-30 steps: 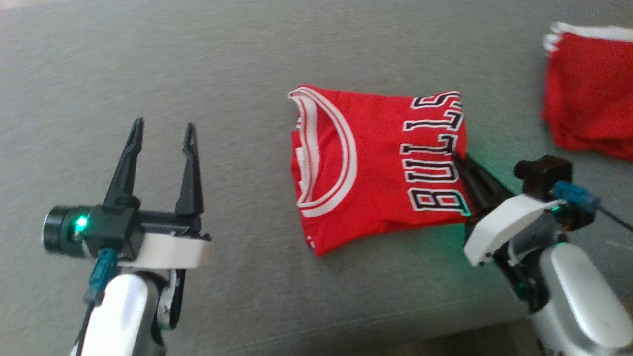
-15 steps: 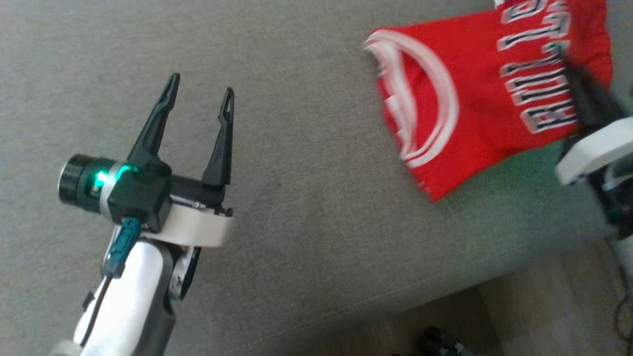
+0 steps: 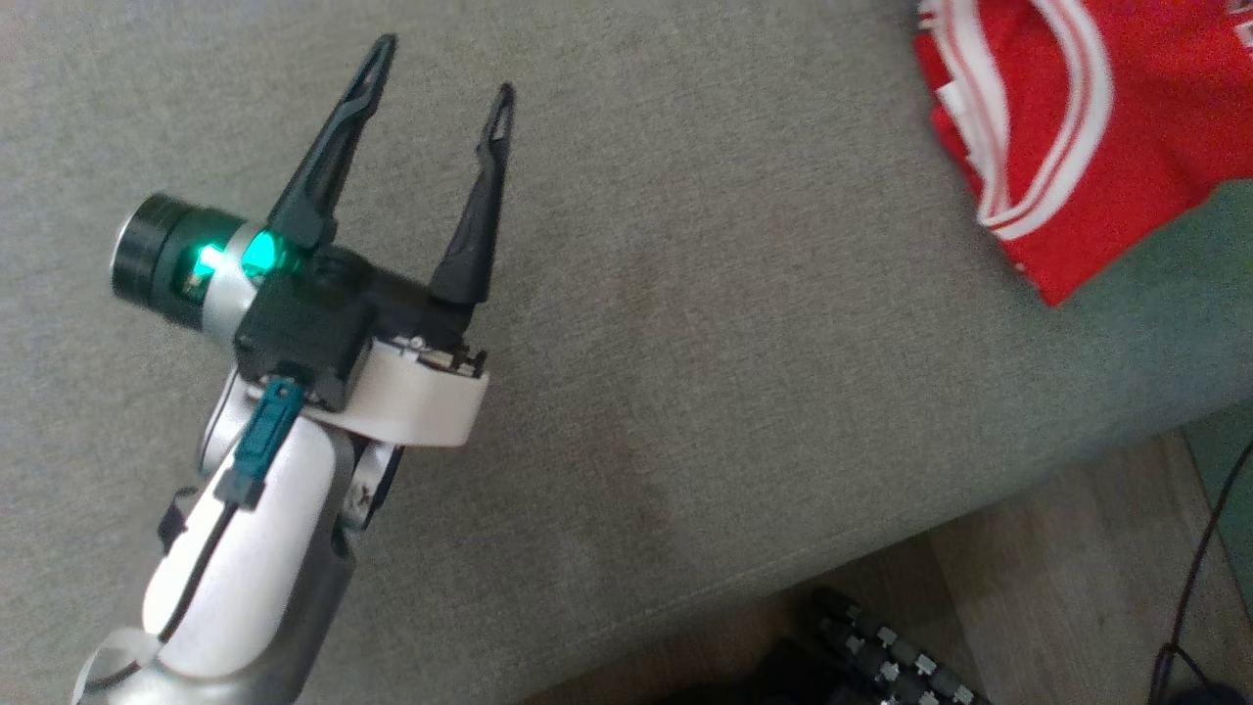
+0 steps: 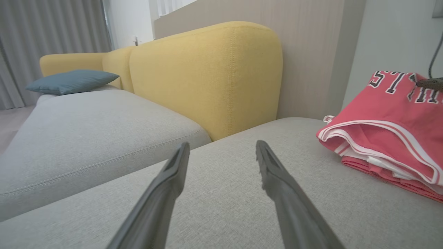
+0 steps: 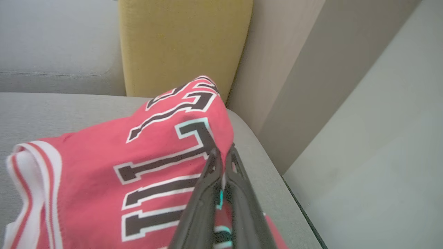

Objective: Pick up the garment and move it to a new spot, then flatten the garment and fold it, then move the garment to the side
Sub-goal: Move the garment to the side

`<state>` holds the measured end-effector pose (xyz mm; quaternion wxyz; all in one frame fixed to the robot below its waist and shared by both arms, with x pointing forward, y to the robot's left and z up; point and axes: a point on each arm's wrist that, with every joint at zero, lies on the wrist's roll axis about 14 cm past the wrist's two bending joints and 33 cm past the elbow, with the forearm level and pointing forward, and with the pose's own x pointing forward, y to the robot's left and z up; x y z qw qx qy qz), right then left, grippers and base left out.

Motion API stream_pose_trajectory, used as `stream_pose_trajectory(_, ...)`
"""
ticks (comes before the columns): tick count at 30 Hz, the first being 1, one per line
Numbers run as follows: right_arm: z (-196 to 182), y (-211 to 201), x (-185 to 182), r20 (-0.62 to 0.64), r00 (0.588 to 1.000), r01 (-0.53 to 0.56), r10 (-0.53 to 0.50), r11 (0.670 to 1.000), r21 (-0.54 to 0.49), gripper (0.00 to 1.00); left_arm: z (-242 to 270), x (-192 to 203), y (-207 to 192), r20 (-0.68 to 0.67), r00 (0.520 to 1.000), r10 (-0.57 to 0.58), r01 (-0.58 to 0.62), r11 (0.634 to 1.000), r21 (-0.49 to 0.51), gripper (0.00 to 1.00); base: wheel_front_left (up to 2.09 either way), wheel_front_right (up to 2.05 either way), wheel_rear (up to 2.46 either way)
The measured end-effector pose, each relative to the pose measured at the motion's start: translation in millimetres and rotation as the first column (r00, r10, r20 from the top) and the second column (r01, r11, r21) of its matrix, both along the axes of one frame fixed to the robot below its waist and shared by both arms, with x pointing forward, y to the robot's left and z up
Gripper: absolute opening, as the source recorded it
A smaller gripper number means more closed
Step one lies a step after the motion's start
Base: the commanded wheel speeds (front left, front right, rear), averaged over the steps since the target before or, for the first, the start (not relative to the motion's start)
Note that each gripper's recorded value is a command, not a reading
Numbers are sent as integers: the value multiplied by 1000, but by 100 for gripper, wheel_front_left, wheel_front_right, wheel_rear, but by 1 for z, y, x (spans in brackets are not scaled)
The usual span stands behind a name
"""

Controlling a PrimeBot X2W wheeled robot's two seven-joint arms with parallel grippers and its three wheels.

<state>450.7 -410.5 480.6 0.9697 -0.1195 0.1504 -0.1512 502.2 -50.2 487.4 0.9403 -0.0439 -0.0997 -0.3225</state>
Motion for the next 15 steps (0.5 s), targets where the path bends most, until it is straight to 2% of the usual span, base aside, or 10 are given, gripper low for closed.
stream_pose_trajectory(5, -26, -22, -7, -68, 994, 90, -89, 996, 5, 0, -9, 9, -3, -2, 1000, -9, 9, 1000, -6, 100, 0, 0, 0)
stream_pose_trajectory(14, -59, -25, 1, -105, 983, 158, -152, 986, 58, 1, -23, 12, -2, -14, 1000, -18, 18, 1000, 9, 100, 0, 0, 0)
stream_pose_trajectory(15, -61, -26, 1, -104, 982, 167, -160, 984, 68, 19, -24, 12, -2, -13, 1000, -19, 19, 1000, 11, 100, 0, 0, 0)
